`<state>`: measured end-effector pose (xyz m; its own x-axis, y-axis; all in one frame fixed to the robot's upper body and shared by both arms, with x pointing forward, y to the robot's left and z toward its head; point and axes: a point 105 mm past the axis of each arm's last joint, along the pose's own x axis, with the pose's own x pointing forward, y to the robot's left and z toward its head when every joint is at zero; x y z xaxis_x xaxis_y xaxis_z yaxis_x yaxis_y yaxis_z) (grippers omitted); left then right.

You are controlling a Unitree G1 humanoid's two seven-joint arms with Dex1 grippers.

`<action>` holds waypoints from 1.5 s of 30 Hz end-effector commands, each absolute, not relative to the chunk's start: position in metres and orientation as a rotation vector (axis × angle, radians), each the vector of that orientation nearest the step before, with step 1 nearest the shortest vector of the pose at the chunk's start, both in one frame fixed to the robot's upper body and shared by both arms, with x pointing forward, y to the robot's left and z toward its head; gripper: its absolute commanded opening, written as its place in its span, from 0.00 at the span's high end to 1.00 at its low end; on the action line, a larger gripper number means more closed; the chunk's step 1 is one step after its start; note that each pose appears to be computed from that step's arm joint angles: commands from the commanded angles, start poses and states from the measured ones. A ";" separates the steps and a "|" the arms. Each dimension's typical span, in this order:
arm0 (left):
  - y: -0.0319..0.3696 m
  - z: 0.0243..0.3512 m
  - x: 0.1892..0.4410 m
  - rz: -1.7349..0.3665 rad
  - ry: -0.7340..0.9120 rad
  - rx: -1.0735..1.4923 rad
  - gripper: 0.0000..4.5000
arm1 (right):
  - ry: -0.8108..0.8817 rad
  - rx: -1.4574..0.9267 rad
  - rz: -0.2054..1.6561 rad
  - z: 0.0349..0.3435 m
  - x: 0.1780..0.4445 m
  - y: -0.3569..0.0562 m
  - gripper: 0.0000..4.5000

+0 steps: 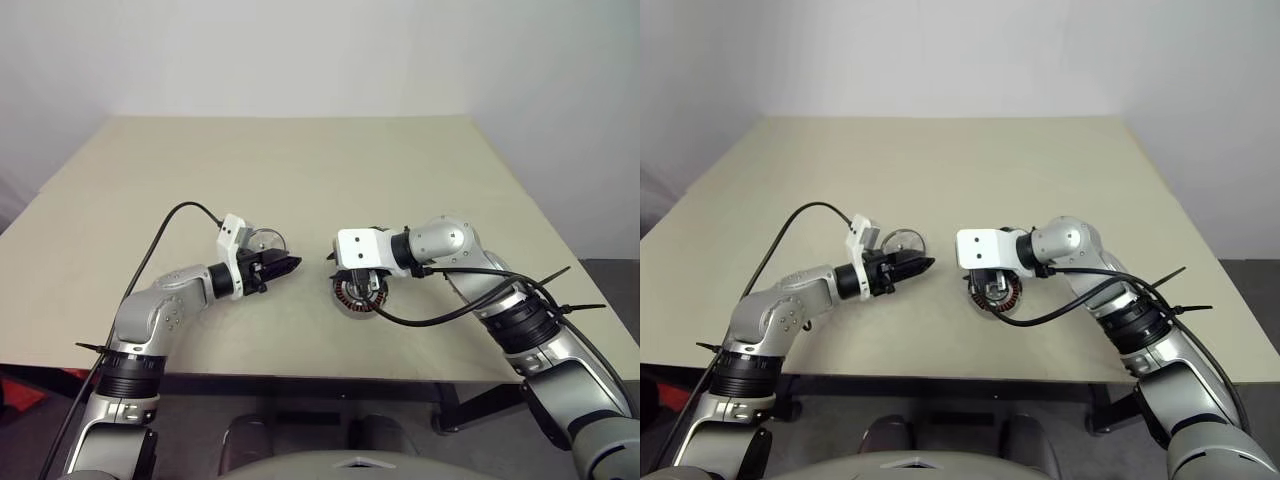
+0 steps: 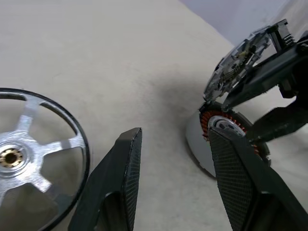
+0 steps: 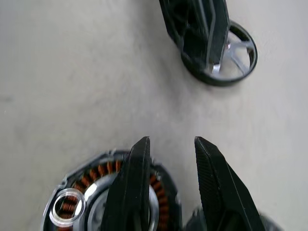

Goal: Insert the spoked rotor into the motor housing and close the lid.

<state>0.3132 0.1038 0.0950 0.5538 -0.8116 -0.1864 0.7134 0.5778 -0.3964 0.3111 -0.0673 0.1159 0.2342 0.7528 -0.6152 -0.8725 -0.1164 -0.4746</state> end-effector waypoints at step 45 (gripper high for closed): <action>0.111 0.095 0.321 -0.883 0.337 -0.269 0.49 | 0.326 -0.936 1.330 0.100 0.300 -0.098 0.65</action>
